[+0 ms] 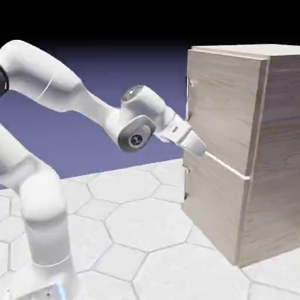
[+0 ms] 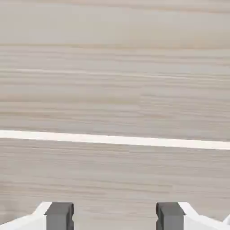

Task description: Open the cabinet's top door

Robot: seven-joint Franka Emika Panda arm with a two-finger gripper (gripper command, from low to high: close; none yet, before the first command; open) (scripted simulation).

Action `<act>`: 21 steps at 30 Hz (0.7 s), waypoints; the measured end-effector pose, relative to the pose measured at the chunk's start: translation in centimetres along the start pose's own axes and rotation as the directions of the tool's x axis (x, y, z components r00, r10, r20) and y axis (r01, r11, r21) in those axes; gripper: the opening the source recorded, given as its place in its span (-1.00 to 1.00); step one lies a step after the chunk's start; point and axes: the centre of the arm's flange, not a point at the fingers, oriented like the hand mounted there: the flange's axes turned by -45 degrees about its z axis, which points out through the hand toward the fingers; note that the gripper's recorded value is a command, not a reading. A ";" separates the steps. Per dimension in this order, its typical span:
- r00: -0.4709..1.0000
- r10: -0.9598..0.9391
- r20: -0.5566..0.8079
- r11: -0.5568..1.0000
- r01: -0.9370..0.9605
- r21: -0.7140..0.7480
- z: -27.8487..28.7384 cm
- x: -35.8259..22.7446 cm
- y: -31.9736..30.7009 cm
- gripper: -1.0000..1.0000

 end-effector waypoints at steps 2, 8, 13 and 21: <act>0.999 0.016 -0.034 1.000 -0.016 -0.004 -1.0 1.0 0.2 0.00; 0.989 0.055 -0.137 0.998 -0.057 -0.010 -4.2 3.4 0.4 0.00; 0.972 0.079 -0.220 0.996 -0.083 -0.011 -6.7 4.8 0.1 0.00; 0.934 0.099 -0.344 0.994 -0.108 -0.008 -10.0 6.2 -1.3 0.00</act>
